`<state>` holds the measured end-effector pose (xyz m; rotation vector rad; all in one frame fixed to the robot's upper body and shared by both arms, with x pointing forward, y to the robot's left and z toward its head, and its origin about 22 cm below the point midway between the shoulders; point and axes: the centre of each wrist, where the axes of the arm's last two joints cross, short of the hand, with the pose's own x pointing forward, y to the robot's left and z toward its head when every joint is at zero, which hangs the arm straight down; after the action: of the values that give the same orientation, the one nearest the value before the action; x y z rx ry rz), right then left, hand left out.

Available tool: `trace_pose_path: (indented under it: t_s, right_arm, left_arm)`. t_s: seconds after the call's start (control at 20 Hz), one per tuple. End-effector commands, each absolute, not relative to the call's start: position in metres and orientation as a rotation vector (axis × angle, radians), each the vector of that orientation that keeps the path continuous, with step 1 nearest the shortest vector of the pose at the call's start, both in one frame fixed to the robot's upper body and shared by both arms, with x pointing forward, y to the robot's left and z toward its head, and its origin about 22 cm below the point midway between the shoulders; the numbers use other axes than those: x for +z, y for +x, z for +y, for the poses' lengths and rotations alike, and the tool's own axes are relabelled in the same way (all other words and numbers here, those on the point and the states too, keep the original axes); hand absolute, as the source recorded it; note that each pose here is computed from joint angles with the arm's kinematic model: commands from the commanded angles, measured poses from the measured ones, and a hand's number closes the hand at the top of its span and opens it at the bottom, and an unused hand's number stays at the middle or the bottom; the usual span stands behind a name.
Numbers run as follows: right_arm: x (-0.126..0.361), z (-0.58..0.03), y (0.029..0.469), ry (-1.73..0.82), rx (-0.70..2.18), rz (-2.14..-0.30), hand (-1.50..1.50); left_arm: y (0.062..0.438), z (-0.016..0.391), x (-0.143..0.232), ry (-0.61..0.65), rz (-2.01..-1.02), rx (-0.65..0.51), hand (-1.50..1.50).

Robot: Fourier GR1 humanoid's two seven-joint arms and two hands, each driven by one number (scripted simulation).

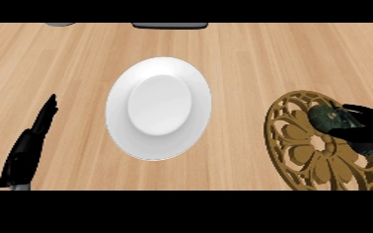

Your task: Pick the eggplant from the placemat and place it in the plate

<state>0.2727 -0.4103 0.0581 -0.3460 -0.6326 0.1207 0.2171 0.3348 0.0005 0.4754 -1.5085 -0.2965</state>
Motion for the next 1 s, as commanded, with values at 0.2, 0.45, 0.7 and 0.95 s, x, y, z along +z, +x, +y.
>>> trace_pose_path:
  t_s: [0.2, 0.45, 0.7, 0.95]
  right_arm:
    - [0.024, -0.397, 0.270, -0.339, 0.091, -0.703, 1.50]
    - [0.026, -0.404, 0.267, -0.370, 0.106, -0.708, 1.50]
    - [0.118, -0.347, 0.317, -0.581, 0.843, -1.007, 1.50]
    - [0.144, -0.322, 0.338, -0.791, 1.147, -1.191, 1.50]
  left_arm:
    - [0.220, 0.334, -0.006, 0.474, -1.515, -0.284, 0.00]
    - [0.208, 0.334, -0.006, 0.477, -1.525, -0.297, 0.00]
    - [0.229, 0.314, 0.002, 0.392, -1.569, -0.376, 0.00]
    - [0.244, 0.304, 0.013, 0.384, -1.599, -0.387, 0.00]
